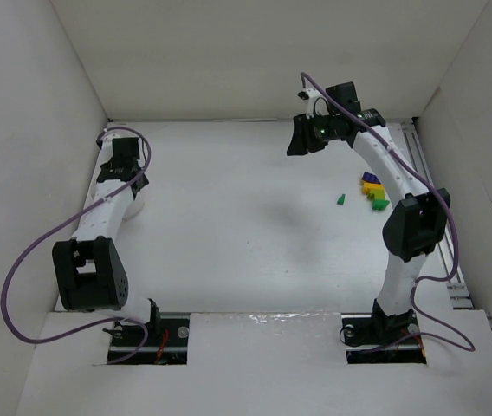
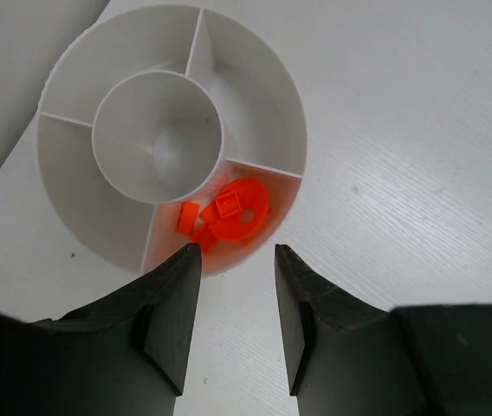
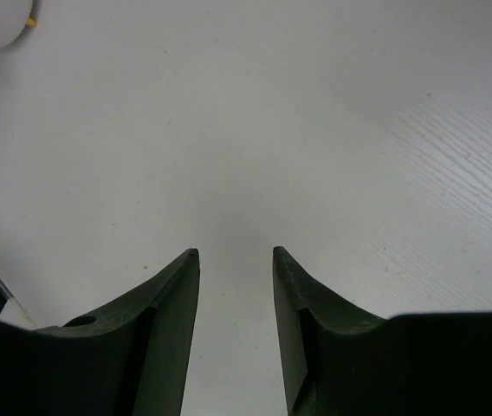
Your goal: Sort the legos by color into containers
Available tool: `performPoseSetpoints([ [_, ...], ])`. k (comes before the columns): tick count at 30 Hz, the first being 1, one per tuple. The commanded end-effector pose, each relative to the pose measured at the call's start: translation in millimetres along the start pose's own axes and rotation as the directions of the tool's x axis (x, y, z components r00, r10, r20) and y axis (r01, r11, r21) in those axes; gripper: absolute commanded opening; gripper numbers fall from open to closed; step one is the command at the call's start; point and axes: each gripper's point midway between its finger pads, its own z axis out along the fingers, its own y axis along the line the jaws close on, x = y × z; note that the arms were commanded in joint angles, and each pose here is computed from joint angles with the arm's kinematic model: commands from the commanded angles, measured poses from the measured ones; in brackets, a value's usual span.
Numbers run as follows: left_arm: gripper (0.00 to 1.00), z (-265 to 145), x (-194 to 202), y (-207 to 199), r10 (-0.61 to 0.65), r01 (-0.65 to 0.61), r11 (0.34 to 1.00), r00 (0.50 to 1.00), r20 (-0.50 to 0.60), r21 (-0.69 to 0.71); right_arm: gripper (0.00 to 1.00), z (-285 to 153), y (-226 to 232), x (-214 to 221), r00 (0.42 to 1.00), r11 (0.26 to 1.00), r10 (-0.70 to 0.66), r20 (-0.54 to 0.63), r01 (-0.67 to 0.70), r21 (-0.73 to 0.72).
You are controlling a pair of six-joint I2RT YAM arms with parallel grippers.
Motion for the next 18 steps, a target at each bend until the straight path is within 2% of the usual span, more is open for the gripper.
performPoseSetpoints([
  [1, 0.36, -32.9, -36.2, -13.0, -0.041, 0.023, 0.990, 0.991, 0.128, 0.142, 0.45, 0.7, 0.6, -7.1, 1.000, 1.000, -0.028, 0.015, 0.027, 0.010],
  [2, 0.34, -52.0, -53.1, -23.7, -0.059, 0.013, 0.972, 0.980, 0.190, 0.236, 0.45, -0.2, -0.5, -6.9, 0.999, 0.999, -0.030, 0.021, 0.030, 0.019],
  [3, 0.34, -60.8, -54.1, -24.4, -0.034, -0.020, 0.969, 0.976, 0.213, 0.247, 0.45, -3.5, 1.3, -9.2, 0.999, 0.999, -0.035, 0.028, 0.034, 0.020],
  [4, 0.34, -75.6, -62.2, -39.4, -0.022, -0.069, 0.940, 0.965, 0.261, 0.335, 0.45, -2.6, -4.3, -6.7, 0.999, 0.999, -0.027, 0.028, 0.027, 0.026],
  [5, 0.34, -84.2, -60.5, -44.3, 0.055, -0.170, 0.918, 0.949, 0.310, 0.357, 0.45, -4.8, -5.6, -8.1, 0.999, 0.999, -0.033, 0.036, 0.031, 0.040],
  [6, 0.36, -105.7, -66.9, -49.7, 0.072, -0.232, 0.884, 0.925, 0.373, 0.405, 0.45, -8.6, -12.5, -5.3, 0.999, 0.998, -0.022, 0.035, 0.020, 0.061],
  [7, 0.44, -119.1, -68.6, -57.7, 0.094, -0.298, 0.839, 0.904, 0.418, 0.454, 0.45, -7.2, -16.5, -1.4, 0.999, 0.997, -0.032, 0.024, 0.030, 0.075],
  [8, 0.51, -131.9, -58.3, -70.1, 0.118, -0.362, 0.766, 0.891, 0.438, 0.531, 0.45, -11.6, -25.7, 0.7, 0.999, 0.993, -0.035, 0.023, 0.032, 0.111],
  [9, 0.57, -142.0, -54.5, -74.4, 0.136, -0.409, 0.721, 0.875, 0.464, 0.560, 0.46, -11.2, -37.7, 14.0, 1.000, 0.991, -0.020, -0.009, 0.021, 0.132],
  [10, 0.64, -158.1, -59.3, -75.6, 0.146, -0.471, 0.679, 0.838, 0.525, 0.563, 0.46, -14.1, -45.3, 19.1, 0.999, 0.987, -0.040, -0.021, 0.043, 0.153],
  [11, 0.65, -164.7, -50.8, -82.1, 0.147, -0.489, 0.629, 0.839, 0.524, 0.605, 0.46, -17.6, -51.8, 28.8, 0.999, 0.985, -0.031, -0.045, 0.038, 0.171],
  [12, 0.67, -168.3, -47.8, -86.4, 0.149, -0.496, 0.608, 0.838, 0.526, 0.619, 0.46, -21.9, -68.5, 41.1, 0.997, 0.978, -0.003, -0.071, 0.018, 0.209],
  [16, 0.79, -162.0, -39.4, -86.9, 0.159, -0.469, 0.613, 0.861, 0.483, 0.636, 0.50, -37.5, -109.3, 103.1, 0.978, 0.942, 0.090, -0.188, -0.022, 0.334],
  [18, 0.82, -153.7, -40.7, -83.7, 0.150, -0.436, 0.652, 0.876, 0.458, 0.621, 0.65, -48.5, -120.6, 110.7, 0.980, 0.923, 0.110, -0.163, -0.040, 0.382],
])
